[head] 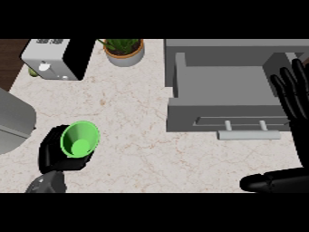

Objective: Pick up the cup, place it into the drawer and close the drawer

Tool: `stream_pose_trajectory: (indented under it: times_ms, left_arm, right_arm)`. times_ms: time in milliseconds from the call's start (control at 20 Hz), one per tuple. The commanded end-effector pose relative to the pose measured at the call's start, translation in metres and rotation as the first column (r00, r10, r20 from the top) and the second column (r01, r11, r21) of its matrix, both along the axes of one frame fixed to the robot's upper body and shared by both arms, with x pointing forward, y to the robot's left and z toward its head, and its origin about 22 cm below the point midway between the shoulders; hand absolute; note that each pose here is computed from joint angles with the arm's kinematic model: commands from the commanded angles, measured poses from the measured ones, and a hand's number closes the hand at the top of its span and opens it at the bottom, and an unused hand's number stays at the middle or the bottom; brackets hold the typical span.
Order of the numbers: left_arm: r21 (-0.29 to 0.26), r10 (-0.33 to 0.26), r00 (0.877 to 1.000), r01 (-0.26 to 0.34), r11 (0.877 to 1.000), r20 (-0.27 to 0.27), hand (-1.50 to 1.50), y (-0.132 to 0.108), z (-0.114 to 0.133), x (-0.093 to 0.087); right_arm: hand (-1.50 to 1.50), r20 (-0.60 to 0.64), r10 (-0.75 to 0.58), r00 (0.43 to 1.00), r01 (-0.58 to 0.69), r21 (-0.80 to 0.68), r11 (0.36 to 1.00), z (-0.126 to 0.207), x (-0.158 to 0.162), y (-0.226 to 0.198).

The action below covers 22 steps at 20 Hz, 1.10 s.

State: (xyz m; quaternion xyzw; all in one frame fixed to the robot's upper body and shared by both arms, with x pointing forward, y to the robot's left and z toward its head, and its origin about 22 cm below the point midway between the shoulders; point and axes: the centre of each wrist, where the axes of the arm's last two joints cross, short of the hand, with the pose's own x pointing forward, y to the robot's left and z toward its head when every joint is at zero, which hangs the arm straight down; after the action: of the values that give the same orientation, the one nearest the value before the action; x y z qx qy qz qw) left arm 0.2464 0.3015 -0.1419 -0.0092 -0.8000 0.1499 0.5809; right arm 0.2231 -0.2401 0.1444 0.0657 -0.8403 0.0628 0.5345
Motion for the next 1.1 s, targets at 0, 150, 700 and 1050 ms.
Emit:
stream_pose_trajectory:
  times_ms: [0,150,700,1050]
  left_arm:
    - [0.009,-0.064,0.993,0.063,0.998,0.1,1.5,-0.011,0.009,0.01]
    - [-0.012,-0.084,0.985,0.087,0.996,0.149,1.5,-0.012,0.014,0.016]
    - [0.062,-0.288,0.927,0.282,0.958,0.239,1.5,-0.048,0.109,0.049]
    - [0.033,-0.329,0.911,0.331,0.943,0.25,1.5,-0.099,0.19,0.059]
  right_arm:
    - [-1.5,-0.013,-0.002,1.0,0.002,-0.014,1.0,-0.004,-0.01,0.0]
    - [-1.5,-0.005,-0.013,1.0,0.013,0.011,1.0,0.019,0.005,0.003]
    - [-1.5,-0.034,-0.013,0.999,0.013,0.004,1.0,0.023,-0.016,-0.013]
    - [-1.5,-0.024,-0.024,0.999,0.024,0.005,1.0,-0.009,-0.012,-0.01]
